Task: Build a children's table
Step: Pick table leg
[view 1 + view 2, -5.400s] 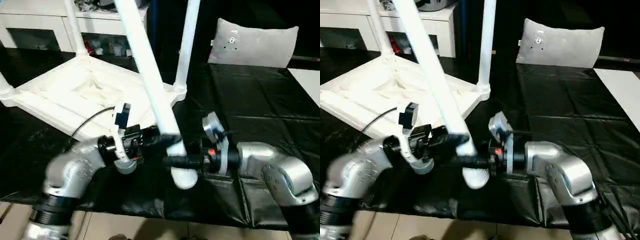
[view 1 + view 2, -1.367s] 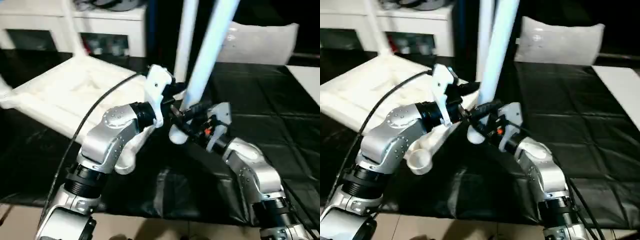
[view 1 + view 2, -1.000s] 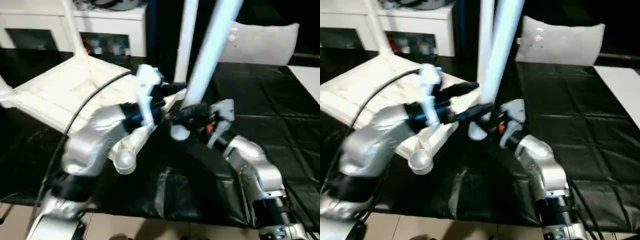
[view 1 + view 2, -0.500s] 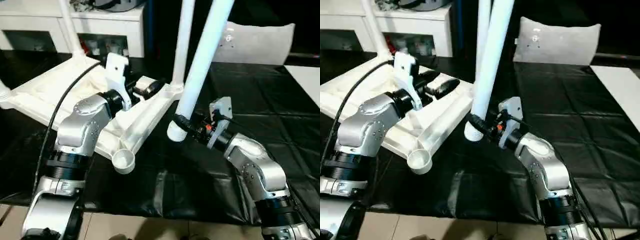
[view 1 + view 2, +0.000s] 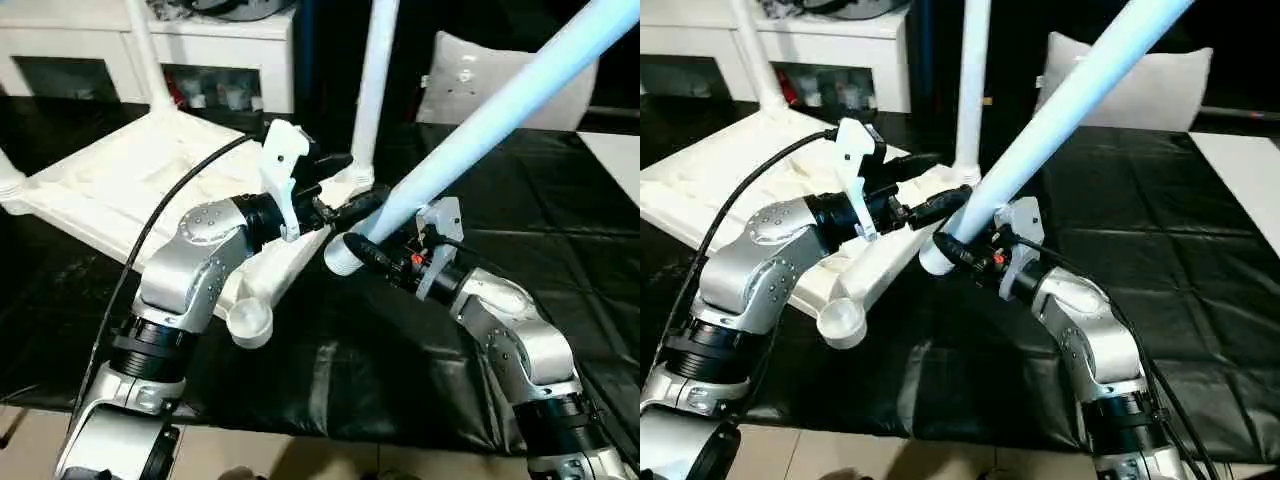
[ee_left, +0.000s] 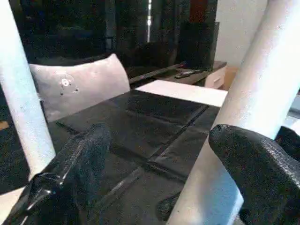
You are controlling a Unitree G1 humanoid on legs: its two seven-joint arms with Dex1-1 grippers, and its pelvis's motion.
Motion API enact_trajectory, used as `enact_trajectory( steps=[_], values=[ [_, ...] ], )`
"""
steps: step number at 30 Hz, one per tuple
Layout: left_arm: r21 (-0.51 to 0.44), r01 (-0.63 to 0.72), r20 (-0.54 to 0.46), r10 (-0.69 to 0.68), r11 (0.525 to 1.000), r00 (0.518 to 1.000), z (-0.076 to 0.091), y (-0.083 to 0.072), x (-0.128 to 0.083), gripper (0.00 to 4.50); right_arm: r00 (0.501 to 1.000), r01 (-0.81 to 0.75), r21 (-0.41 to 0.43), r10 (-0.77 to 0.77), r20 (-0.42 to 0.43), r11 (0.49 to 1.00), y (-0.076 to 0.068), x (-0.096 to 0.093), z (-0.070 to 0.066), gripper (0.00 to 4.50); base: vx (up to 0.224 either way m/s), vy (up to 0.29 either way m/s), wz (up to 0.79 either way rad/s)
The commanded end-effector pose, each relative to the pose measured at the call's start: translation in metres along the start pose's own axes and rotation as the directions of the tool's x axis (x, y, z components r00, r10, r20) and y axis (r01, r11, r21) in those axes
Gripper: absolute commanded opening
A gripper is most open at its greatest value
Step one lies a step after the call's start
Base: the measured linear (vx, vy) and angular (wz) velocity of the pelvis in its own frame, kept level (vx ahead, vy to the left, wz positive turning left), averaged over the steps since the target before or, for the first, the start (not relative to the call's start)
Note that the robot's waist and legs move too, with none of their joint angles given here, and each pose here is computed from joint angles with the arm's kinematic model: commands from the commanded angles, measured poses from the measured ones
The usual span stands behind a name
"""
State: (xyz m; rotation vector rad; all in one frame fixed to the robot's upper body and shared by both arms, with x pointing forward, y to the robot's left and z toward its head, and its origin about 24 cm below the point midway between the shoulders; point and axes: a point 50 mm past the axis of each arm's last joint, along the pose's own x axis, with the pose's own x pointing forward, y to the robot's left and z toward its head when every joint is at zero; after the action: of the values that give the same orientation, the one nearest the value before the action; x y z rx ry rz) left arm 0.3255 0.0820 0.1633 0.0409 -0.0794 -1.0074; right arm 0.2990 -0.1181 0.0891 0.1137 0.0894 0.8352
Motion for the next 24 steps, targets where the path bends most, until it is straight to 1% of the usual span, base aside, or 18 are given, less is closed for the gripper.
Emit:
enact_trajectory(
  steps=[1, 3, 4, 5, 7, 8, 9, 10, 12, 14, 17, 18, 19, 20, 21, 22, 23, 24],
  values=[
    [0.01, -0.001, -0.032, 0.002, 1.0, 0.999, -0.003, 0.003, -0.003, 4.23, 0.999, 0.025, 0.008, -0.025, 0.022, 1.0, -0.001, 0.0, 0.005, 1.86, 0.0, 0.0, 0.0],
    [0.01, -0.016, -0.029, 0.017, 1.0, 0.999, -0.001, 0.01, -0.013, 4.23, 0.998, 0.063, 0.019, -0.063, 0.017, 0.998, -0.007, -0.002, 0.005, 1.86, 0.0, 0.0, 0.0],
    [0.012, -0.001, -0.041, 0.001, 1.0, 0.999, 0.0, 0.014, -0.025, 4.23, 0.997, 0.07, 0.042, -0.071, 0.014, 0.997, -0.009, -0.006, 0.005, 1.86, 0.0, 0.0, 0.0],
    [0.015, 0.003, -0.048, -0.002, 1.0, 0.999, 0.0, 0.015, -0.028, 4.23, 0.997, 0.075, 0.045, -0.076, 0.012, 0.996, -0.01, -0.006, 0.005, 1.86, 0.0, 0.0, 0.0],
    [0.047, 0.046, -0.113, -0.041, 0.998, 0.993, -0.003, 0.019, -0.046, 4.23, 0.992, 0.129, 0.054, -0.129, -0.004, 0.99, -0.015, -0.01, 0.004, 1.86, 0.0, 0.0, 0.0],
    [0.047, 0.046, -0.113, -0.041, 0.998, 0.993, -0.003, 0.019, -0.046, 4.23, 0.992, 0.129, 0.054, -0.129, -0.004, 0.99, -0.015, -0.01, 0.004, 1.86, 0.0, 0.0, 0.0],
    [0.068, 0.079, -0.171, -0.066, 0.995, 0.983, -0.008, 0.021, -0.056, 4.23, 0.979, 0.205, 0.056, -0.203, -0.028, 0.977, -0.021, -0.011, 0.002, 1.86, 0.0, 0.0, 0.0],
    [0.085, 0.115, -0.246, -0.09, 0.99, 0.965, -0.014, 0.024, -0.068, 4.23, 0.962, 0.267, 0.061, -0.263, -0.067, 0.962, -0.026, -0.012, -0.001, 1.86, 0.0, 0.0, 0.0],
    [0.102, 0.162, -0.359, -0.116, 0.981, 0.926, -0.021, 0.029, -0.084, 4.23, 0.958, 0.274, 0.074, -0.265, -0.112, 0.959, -0.027, -0.013, -0.004, 1.86, 0.0, 0.0, 0.0],
    [0.109, 0.183, -0.403, -0.125, 0.977, 0.907, -0.024, 0.031, -0.091, 4.23, 0.959, 0.264, 0.068, -0.254, -0.129, 0.962, -0.025, -0.013, -0.004, 1.86, 0.0, 0.0, 0.0],
    [0.142, 0.22, -0.475, -0.129, 0.965, 0.871, -0.029, 0.037, -0.105, 3.87, 0.952, 0.272, 0.022, -0.266, -0.15, 0.962, -0.024, -0.013, -0.005, 1.86, 0.0, 0.0, 0.0],
    [0.153, 0.243, -0.52, -0.131, 0.958, 0.844, -0.032, 0.041, -0.113, 3.84, 0.95, 0.272, 0.016, -0.266, -0.163, 0.962, -0.023, -0.013, -0.005, 1.86, 0.0, 0.0, 0.0],
    [0.16, 0.271, -0.58, -0.132, 0.949, 0.804, -0.036, 0.046, -0.121, 3.72, 0.96, 0.255, 0.003, -0.253, -0.119, 0.967, -0.021, -0.013, -0.001, 1.86, 0.0, 0.0, 0.0],
    [0.163, 0.299, -0.631, -0.133, 0.94, 0.764, -0.04, 0.05, -0.129, 3.59, 0.975, 0.198, 0.001, -0.197, -0.104, 0.98, -0.018, -0.013, 0.002, 1.86, 0.0, 0.0, 0.0],
    [0.163, 0.321, -0.666, -0.136, 0.933, 0.733, -0.042, 0.053, -0.135, 3.48, 0.981, 0.157, 0.004, -0.156, -0.118, 0.988, -0.015, -0.015, 0.003, 1.86, 0.0, 0.0, 0.0],
    [0.163, 0.321, -0.666, -0.136, 0.933, 0.733, -0.042, 0.053, -0.135, 3.42, 0.981, 0.157, 0.004, -0.156, -0.118, 0.988, -0.015, -0.015, 0.003, 1.86, 0.0, 0.0, 0.0],
    [0.166, 0.341, -0.693, -0.136, 0.926, 0.708, -0.044, 0.056, -0.14, 3.36, 0.984, 0.155, -0.004, -0.155, -0.087, 0.988, -0.014, -0.016, 0.006, 1.86, 0.0, 0.0, 0.0],
    [0.164, 0.361, -0.716, -0.141, 0.918, 0.684, -0.045, 0.059, -0.144, 3.13, 0.986, 0.145, 0.004, -0.144, -0.085, 0.989, -0.014, -0.017, 0.008, 1.86, 0.0, 0.0, 0.0]
  ],
)
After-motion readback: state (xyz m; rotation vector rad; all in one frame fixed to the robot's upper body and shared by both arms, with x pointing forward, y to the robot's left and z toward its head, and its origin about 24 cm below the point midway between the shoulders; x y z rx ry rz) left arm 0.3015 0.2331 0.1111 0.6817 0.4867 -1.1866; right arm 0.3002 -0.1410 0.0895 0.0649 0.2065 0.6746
